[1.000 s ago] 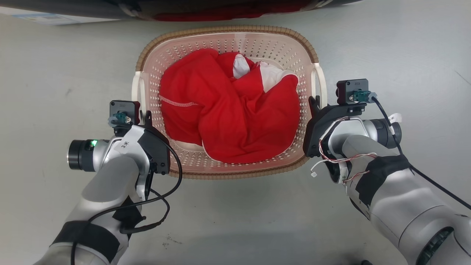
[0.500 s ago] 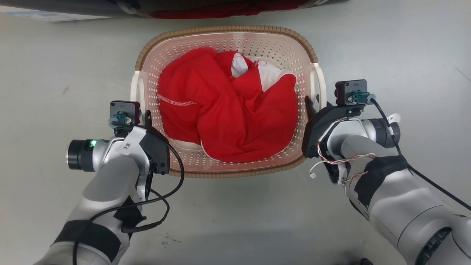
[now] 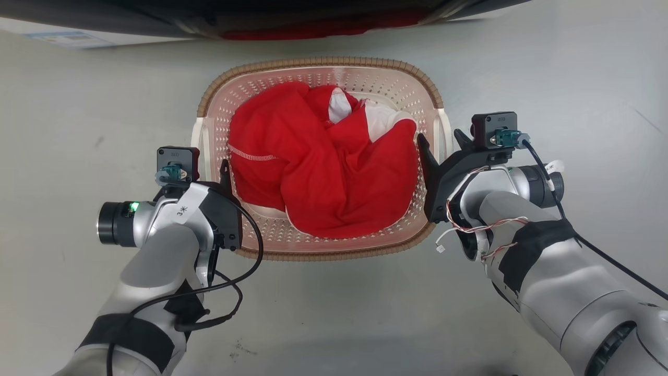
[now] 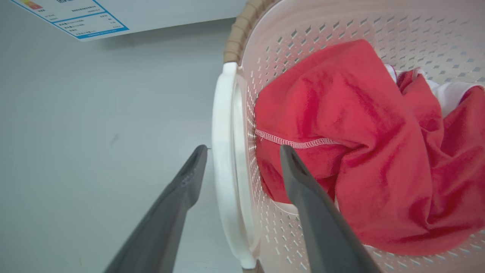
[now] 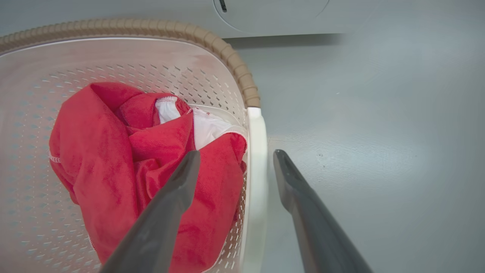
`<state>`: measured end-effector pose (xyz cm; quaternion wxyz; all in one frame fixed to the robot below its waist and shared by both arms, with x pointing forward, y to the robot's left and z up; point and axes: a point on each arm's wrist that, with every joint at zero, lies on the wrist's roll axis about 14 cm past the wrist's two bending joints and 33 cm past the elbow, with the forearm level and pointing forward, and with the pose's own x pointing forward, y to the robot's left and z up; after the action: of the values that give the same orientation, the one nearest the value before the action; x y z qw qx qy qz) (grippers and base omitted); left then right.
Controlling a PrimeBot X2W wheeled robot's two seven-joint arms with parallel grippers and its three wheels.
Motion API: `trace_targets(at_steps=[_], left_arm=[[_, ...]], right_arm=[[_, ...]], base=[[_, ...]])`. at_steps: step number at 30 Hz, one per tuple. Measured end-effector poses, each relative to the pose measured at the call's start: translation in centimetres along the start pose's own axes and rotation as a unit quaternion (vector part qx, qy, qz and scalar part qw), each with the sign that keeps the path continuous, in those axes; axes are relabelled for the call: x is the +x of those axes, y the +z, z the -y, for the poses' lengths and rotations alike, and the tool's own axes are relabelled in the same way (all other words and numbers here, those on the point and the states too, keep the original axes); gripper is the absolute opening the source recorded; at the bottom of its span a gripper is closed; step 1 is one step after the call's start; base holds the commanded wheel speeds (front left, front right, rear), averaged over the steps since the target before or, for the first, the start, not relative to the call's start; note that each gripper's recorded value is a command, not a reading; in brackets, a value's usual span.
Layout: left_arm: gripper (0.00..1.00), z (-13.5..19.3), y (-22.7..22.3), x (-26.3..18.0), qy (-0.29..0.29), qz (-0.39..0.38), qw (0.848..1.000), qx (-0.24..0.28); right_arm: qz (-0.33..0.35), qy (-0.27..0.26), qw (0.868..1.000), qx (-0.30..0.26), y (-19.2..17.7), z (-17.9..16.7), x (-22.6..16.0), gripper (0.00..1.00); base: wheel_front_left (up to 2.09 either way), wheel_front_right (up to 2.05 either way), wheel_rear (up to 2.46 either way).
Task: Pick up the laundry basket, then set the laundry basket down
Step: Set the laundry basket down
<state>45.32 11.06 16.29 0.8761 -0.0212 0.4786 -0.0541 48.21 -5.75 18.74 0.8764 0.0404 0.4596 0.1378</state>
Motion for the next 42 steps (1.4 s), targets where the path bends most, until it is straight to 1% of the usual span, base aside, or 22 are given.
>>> trace_targets(at_steps=[4, 9, 14, 18, 24, 29, 33, 42], left_arm=[[1.00, 0.0, 0.9, -0.6, 0.002, 0.015, 1.000, -0.002], [1.00, 0.5, 3.2, -1.6, -0.005, 0.053, 0.999, -0.009], [1.00, 1.2, 5.7, -3.2, -0.018, 0.095, 0.995, -0.016], [1.00, 1.6, 6.1, -4.8, -0.024, 0.110, 0.993, -0.023], [1.00, 2.5, 7.2, -7.4, -0.035, 0.138, 0.989, -0.028], [1.00, 2.8, 8.0, -9.9, -0.041, 0.168, 0.984, -0.044], [1.00, 2.2, 7.4, -12.4, -0.034, 0.188, 0.980, -0.055], [1.00, 2.5, 6.4, -17.2, -0.040, 0.236, 0.969, -0.054]], right_arm=[[0.018, -0.010, 1.000, 0.001, 1.0, 0.5, -0.7, 1.00], [0.051, -0.018, 0.999, -0.004, 3.0, 0.8, -1.9, 1.00], [0.090, -0.022, 0.996, -0.010, 5.4, 0.6, -3.7, 1.00], [0.119, -0.025, 0.993, -0.015, 7.1, 0.4, -5.4, 1.00], [0.139, -0.032, 0.990, -0.014, 7.6, 0.3, -8.1, 1.00], [0.150, -0.036, 0.988, 0.007, 7.3, -0.1, -10.3, 1.00], [0.167, -0.033, 0.985, 0.024, 7.2, -0.8, -12.5, 1.00], [0.201, -0.025, 0.978, 0.040, 6.5, -1.8, -16.5, 1.00]], base=[[0.00, 0.00, 0.00], [0.00, 0.00, 0.00], [0.00, 0.00, 0.00], [0.00, 0.00, 0.00], [0.00, 0.00, 0.00], [0.00, 0.00, 0.00], [0.00, 0.00, 0.00], [0.00, 0.00, 0.00]])
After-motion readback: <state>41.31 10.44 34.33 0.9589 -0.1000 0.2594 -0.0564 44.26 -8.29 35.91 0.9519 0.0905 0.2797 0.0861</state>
